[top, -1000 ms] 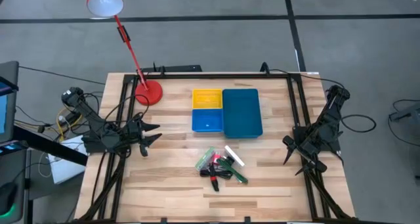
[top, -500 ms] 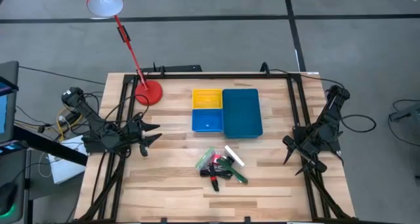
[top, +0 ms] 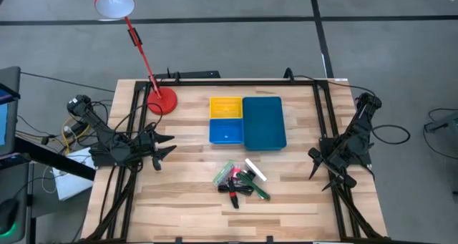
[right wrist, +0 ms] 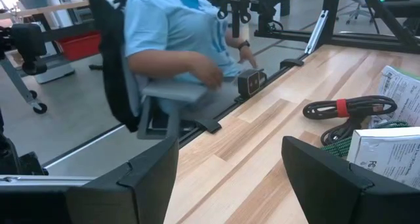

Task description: Pick and place items into bin

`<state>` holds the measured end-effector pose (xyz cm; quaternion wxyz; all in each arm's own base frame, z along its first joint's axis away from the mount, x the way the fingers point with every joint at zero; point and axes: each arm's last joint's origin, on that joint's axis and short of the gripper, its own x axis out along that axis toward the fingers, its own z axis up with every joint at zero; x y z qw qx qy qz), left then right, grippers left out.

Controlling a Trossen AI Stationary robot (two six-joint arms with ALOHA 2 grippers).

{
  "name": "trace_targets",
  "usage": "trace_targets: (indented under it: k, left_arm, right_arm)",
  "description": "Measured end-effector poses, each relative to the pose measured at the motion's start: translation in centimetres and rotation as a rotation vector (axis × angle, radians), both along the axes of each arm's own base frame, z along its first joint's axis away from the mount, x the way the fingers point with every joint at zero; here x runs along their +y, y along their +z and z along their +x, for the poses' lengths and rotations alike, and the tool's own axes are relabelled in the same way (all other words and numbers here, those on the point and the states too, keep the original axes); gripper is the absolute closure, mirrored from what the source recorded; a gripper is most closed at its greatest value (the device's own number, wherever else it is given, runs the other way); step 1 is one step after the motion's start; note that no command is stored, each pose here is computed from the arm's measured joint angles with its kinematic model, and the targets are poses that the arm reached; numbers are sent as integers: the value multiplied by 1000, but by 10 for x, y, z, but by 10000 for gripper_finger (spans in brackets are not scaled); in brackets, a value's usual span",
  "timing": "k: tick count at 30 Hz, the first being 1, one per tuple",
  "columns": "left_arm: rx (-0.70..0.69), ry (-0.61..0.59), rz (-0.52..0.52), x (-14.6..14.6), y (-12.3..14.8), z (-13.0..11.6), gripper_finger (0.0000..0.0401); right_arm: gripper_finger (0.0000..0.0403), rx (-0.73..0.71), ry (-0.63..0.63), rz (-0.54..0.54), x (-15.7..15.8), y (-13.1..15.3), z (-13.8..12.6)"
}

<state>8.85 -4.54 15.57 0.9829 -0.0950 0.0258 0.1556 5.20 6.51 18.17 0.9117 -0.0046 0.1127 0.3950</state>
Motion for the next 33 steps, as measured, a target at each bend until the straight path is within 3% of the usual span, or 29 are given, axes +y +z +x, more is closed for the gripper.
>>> trace_targets:
  k: [21, 25, 29, 33]
  left_arm:
    - [0, 0, 0, 0, 0, 0, 211]
    - [0, 0, 0, 0, 0, 0, 211]
    - [0, -1, 0, 0, 0, 0, 211]
    - [0, 0, 0, 0, 0, 0, 211]
  right_arm:
    - [137, 0, 0, 0, 0, 0, 0]
    - [137, -70, 209, -212, 1, -13, -5]
    - [137, -58, 300, -149, 4, -10, -8]
    - [137, 12, 290, -82, 5, -9, -9]
